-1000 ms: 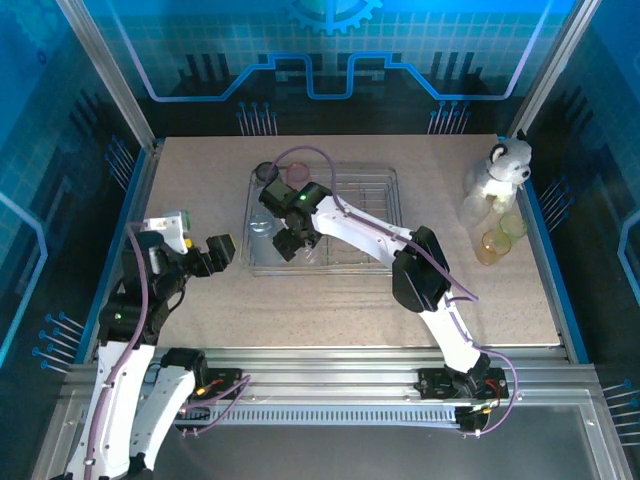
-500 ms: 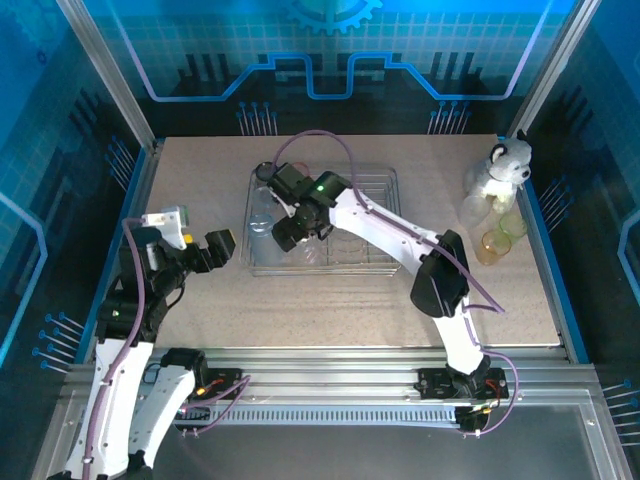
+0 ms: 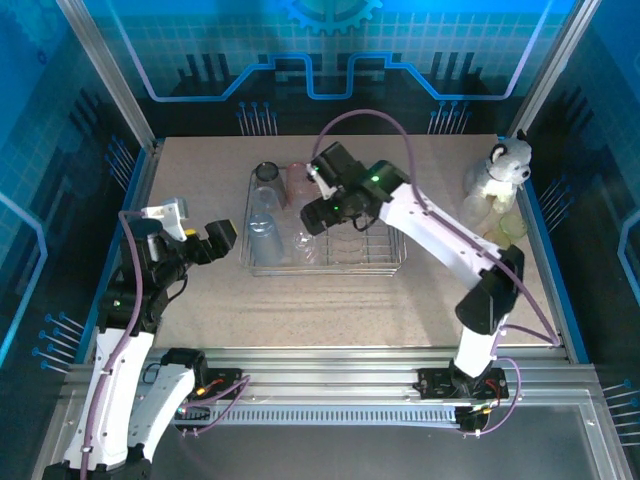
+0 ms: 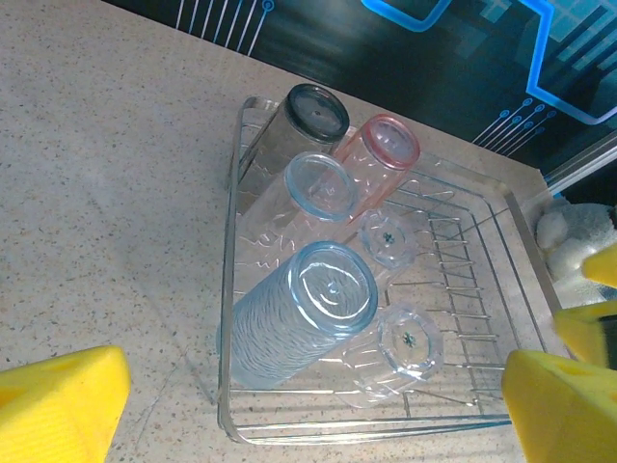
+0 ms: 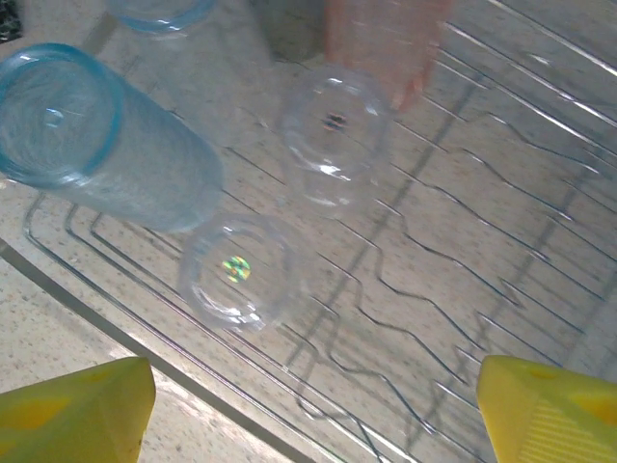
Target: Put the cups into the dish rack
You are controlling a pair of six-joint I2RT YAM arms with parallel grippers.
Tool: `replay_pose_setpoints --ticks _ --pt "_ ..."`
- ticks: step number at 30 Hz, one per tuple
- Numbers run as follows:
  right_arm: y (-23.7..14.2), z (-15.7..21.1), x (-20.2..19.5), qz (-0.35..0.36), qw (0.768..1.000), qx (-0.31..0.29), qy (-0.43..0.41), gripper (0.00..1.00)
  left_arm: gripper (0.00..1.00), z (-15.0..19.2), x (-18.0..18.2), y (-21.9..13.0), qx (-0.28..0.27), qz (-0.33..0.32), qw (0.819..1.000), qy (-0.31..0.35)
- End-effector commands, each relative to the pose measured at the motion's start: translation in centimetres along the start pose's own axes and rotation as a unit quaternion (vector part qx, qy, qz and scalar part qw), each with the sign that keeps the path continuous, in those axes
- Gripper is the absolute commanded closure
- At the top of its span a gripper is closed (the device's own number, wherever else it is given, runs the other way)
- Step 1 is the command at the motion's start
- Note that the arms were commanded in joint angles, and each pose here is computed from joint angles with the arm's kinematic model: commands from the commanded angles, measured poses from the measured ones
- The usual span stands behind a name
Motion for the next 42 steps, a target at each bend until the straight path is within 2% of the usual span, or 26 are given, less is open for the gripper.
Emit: replay_pose_setpoints --ticks 1,9,15,20,28,42 --pt "-2.1 1.4 -3.0 0.027 0.999 -0.011 0.021 0.13 0.01 -0.9 -0.8 -0.1 -0.014 0.023 1.0 -0.011" --pt "-4.3 6.8 -12.5 0.09 0.987 -0.014 0.134 0.14 0.01 -1.2 -0.9 0.4 -0.021 0.032 0.999 -0.021" --pt "-3.4 10.3 -18.1 0.132 0.968 0.003 0.212 0.16 0.01 -1.2 -1.3 0.9 -0.012 0.052 0.998 -0.02" --pt "-1.9 11.6 -21.4 0.187 0.951 0.036 0.244 0.17 0.01 -0.8 -1.0 1.2 -0.007 0.047 0.999 -0.025" --pt "-0.2 12.6 -27.5 0.239 0.925 0.046 0.29 0.21 0.01 -0.6 -0.9 1.1 -0.005 0.043 0.999 -0.023" --pt "4.6 12.0 -32.7 0.27 0.92 0.086 0.269 0.28 0.01 -0.8 -0.7 1.8 -0.008 0.04 0.999 -0.032"
Point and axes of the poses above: each hand's point on the last joint's axis, 136 mm out from that joint toward the fingers, its own y axis out along the fingers, its own x axis along the line the jaws close on, z = x × y, the point moved 7 cm from there along -y, back along the fingers
